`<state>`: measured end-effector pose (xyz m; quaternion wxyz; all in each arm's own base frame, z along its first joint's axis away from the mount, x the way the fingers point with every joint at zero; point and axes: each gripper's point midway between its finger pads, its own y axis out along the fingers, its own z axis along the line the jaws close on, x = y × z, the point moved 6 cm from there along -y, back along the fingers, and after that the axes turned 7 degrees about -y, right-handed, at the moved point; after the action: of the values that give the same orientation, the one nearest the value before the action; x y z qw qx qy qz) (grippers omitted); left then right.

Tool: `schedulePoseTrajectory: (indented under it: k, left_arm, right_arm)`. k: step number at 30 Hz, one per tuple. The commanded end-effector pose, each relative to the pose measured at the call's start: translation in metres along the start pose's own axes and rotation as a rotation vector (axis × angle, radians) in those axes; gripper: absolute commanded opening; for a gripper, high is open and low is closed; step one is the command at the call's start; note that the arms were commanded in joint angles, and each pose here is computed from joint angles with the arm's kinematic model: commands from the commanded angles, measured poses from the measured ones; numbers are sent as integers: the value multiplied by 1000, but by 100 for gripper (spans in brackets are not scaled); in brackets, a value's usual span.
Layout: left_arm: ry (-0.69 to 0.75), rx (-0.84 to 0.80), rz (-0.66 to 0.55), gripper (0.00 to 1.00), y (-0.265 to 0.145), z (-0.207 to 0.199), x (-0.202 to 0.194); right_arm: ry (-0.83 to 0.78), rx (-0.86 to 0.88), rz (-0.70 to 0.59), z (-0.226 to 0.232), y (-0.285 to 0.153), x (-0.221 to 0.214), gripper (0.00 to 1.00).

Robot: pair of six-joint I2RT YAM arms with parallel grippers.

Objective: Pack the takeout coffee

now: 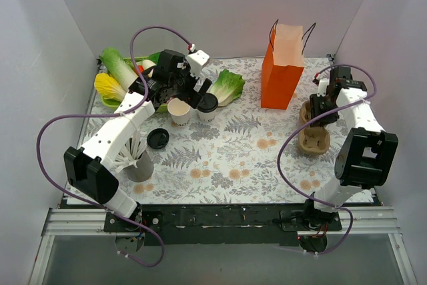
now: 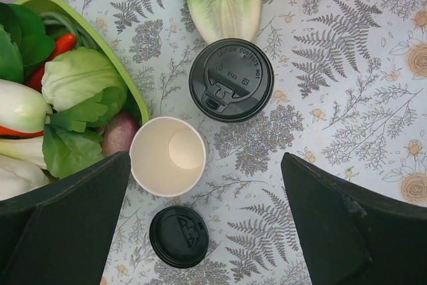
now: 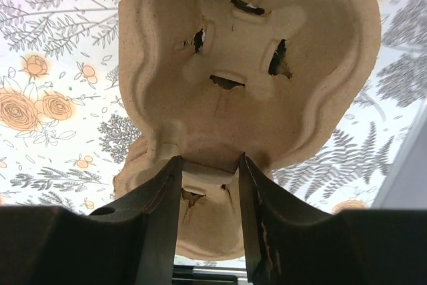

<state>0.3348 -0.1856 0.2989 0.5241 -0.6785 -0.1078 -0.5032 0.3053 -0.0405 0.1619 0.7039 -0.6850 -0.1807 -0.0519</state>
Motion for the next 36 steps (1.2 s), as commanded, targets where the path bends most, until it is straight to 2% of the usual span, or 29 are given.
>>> schedulePoseTrajectory:
  k: [1,6,10,12,13,16,17,19,20,21,22,26,30,32,34,36]
  left_arm:
    - [6,-11,-50,98,-12,1,15]
    - [0,-38,-55,98,-13,-3,17]
    - [-8,-65,-53,98,-12,-6,16]
    - [-13,-73,-51,98,-12,-7,16]
    - [-15,-82,-50,98,-11,-8,16]
    - [-18,-89,-50,98,-11,-9,18]
    - [-20,-91,-52,98,-12,-10,18]
    - [-23,-100,-51,98,-12,-11,18]
    - [-26,-99,-48,98,-12,-11,17]
    - [-27,-104,-46,98,-11,-12,17]
    - [-31,-113,-45,98,-11,-13,16]
    - [-34,-122,-54,98,-12,-14,19]
    - [-33,-119,-55,98,-13,-13,19]
    - [-32,-121,-51,98,-12,-14,17]
    - [-35,-127,-48,98,-11,-15,17]
    - [-38,-126,-43,98,-10,-14,16]
  right_arm:
    - [-104,-17,-78,-8,-30,17,17]
    - [-151,-35,-49,-24,-40,8,17]
    - [-88,43,-58,-39,-41,-3,13]
    - [-111,36,-48,-47,-40,-9,1]
    - [-144,27,-56,-49,-41,-8,1]
    - [-245,82,-146,-42,-51,-2,1]
    - [-273,153,-201,-33,-56,3,1]
    - [-279,125,-259,-33,-69,12,1]
    - [-280,55,-293,-42,-71,20,1]
    - [-285,45,-293,-43,-70,20,1]
    - [-356,50,-282,-44,-68,19,1]
    - [-398,198,-50,-36,-52,-22,1]
    - [-333,158,-102,-50,-59,-21,1]
    - [-318,168,-131,-47,-61,-17,11]
    - [-309,166,-138,-48,-58,-15,28]
    - [-305,166,-125,-50,-51,-14,34]
